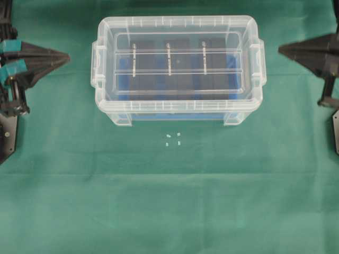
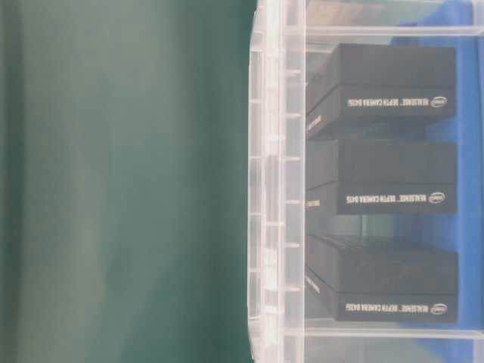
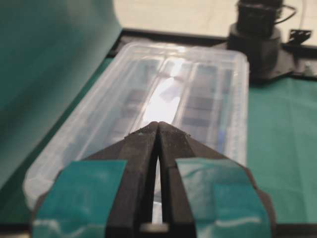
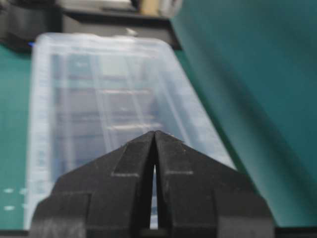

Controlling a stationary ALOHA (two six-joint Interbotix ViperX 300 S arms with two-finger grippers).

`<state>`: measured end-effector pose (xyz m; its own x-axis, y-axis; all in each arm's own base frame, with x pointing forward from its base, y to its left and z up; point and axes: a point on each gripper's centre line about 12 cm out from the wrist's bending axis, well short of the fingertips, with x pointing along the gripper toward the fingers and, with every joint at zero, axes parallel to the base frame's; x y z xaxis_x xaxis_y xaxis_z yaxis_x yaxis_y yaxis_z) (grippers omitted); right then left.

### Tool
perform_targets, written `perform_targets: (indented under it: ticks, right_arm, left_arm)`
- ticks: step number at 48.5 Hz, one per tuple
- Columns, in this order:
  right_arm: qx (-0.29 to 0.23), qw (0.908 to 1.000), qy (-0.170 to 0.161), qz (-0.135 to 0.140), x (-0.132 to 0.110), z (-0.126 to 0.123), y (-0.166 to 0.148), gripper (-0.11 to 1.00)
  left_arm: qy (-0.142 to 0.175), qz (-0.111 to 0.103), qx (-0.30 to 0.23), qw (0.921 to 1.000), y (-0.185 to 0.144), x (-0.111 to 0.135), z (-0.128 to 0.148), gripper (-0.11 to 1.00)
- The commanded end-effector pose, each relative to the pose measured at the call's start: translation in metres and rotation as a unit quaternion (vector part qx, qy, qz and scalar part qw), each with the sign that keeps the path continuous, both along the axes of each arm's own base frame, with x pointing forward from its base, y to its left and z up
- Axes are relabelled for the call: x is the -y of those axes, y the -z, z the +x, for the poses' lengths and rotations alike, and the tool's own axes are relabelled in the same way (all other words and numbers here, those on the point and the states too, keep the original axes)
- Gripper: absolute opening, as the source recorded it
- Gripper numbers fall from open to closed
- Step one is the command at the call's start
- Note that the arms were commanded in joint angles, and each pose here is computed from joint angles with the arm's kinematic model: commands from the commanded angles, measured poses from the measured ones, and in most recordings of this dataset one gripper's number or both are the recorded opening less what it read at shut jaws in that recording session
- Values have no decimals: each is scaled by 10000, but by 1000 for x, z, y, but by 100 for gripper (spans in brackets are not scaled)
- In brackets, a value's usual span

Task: Clamp the lid of the box with both arms, then lift and open it.
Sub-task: 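Raise both grippers and rotate them toward the box's short ends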

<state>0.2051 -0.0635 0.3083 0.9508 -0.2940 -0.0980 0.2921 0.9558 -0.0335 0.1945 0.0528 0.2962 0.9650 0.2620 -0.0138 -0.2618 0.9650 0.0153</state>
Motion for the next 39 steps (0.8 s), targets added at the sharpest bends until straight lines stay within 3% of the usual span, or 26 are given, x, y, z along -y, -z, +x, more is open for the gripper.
perform_targets:
  ticks: [1, 11, 20, 27, 39]
  right_arm:
    - [42, 9999, 105, -46, 6, 3, -10, 1]
    - [-309, 9993, 183, 116, 11, 7, -5, 1]
    - [-1226, 9908, 338, 453, 18, 9, 2, 1]
    - [-2033, 9755, 414, 728, 21, 9, 7, 1]
    - [-3256, 9371, 463, 1169, 22, 9, 24, 1]
  left_arm:
    - [-75, 17, 3, 10000, -10, -4, 3, 2]
    - [-86, -125, -331, 9993, -10, -5, 3, 2]
    - [-261, -456, -919, 9944, -8, -11, 1, 2]
    - [-412, -795, -1574, 9835, -6, -15, -2, 2]
    - [-544, -1276, -2745, 9515, 0, -19, 1, 2]
